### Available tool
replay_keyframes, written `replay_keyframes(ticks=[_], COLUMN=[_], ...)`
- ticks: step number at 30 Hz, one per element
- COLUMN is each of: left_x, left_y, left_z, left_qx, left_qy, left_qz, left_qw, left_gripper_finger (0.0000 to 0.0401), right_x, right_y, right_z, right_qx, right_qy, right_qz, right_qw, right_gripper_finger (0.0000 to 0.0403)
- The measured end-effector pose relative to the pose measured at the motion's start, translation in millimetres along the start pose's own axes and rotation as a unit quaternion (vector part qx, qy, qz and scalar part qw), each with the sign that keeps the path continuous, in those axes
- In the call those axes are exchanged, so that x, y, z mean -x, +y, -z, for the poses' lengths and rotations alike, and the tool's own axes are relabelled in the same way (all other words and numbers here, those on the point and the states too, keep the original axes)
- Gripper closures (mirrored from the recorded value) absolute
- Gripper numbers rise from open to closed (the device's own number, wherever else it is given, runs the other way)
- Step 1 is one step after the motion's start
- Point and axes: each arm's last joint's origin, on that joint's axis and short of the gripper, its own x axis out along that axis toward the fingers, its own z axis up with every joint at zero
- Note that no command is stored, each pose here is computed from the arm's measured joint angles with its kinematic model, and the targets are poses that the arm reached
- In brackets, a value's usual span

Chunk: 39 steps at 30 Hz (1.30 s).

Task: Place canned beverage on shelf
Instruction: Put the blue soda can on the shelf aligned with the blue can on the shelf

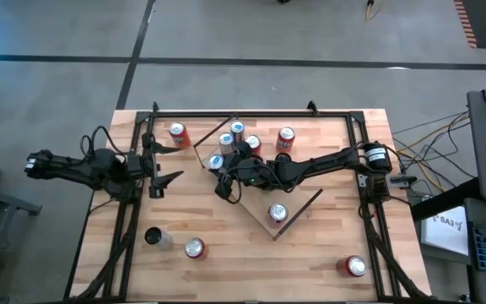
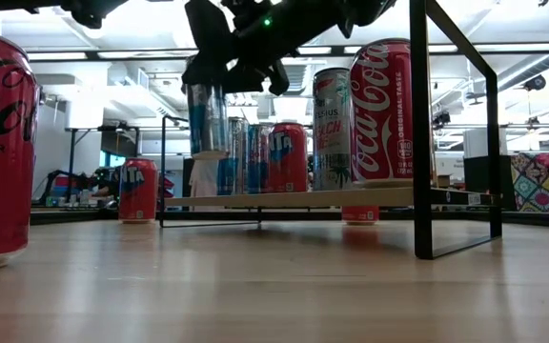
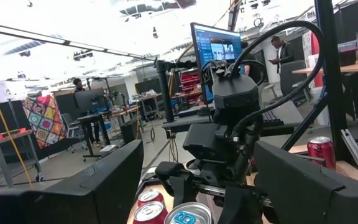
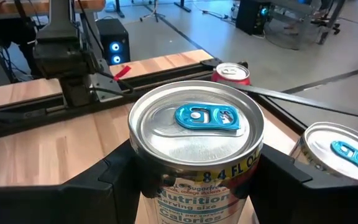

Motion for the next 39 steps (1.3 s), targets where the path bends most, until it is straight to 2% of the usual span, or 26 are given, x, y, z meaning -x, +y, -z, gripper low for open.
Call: replay_keyframes(ticks=[12, 18, 24, 30, 36, 39], left_x=[-0.3, -0.3, -0.3, -0.3, -0.4, -0.8], left_y=[-0.2, 0.1, 0.2, 0.2, 0.2, 0.0], left_z=[0.4, -0.6, -1.0, -1.0, -1.1, -0.9], left_qx=[-0.008, -0.006, -0.006, -0.006, -0.005, -0.006], left_qy=[0.001, -0.004, -0.006, -0.006, -0.006, -0.006], left_qz=[0.0, -0.001, -0.002, -0.002, -0.002, -0.002], left_qw=[1.0, 1.0, 1.0, 1.0, 1.0, 1.0], left_gripper_finger=[0.0111, 0.0111, 0.011, 0.011, 0.011, 0.011], right_x=[0.5, 0.7, 1.1, 0.7, -17.3, -25.1], right_y=[2.3, 3.5, 1.8, 1.4, 9.3, 10.9], right_z=[-10.6, -14.5, -16.2, -13.7, -3.2, -0.9], right_qx=[-0.03, -0.03, -0.013, -0.034, -0.034, -0.019], right_qy=[-0.042, -0.038, -0.007, -0.008, -0.016, -0.014], right_qz=[-0.023, -0.036, -0.001, 0.003, -0.001, 0.018], right_qw=[0.998, 0.998, 1.0, 0.999, 0.999, 1.0], right_gripper_finger=[0.0187, 0.0187, 0.0186, 0.0186, 0.0186, 0.0186])
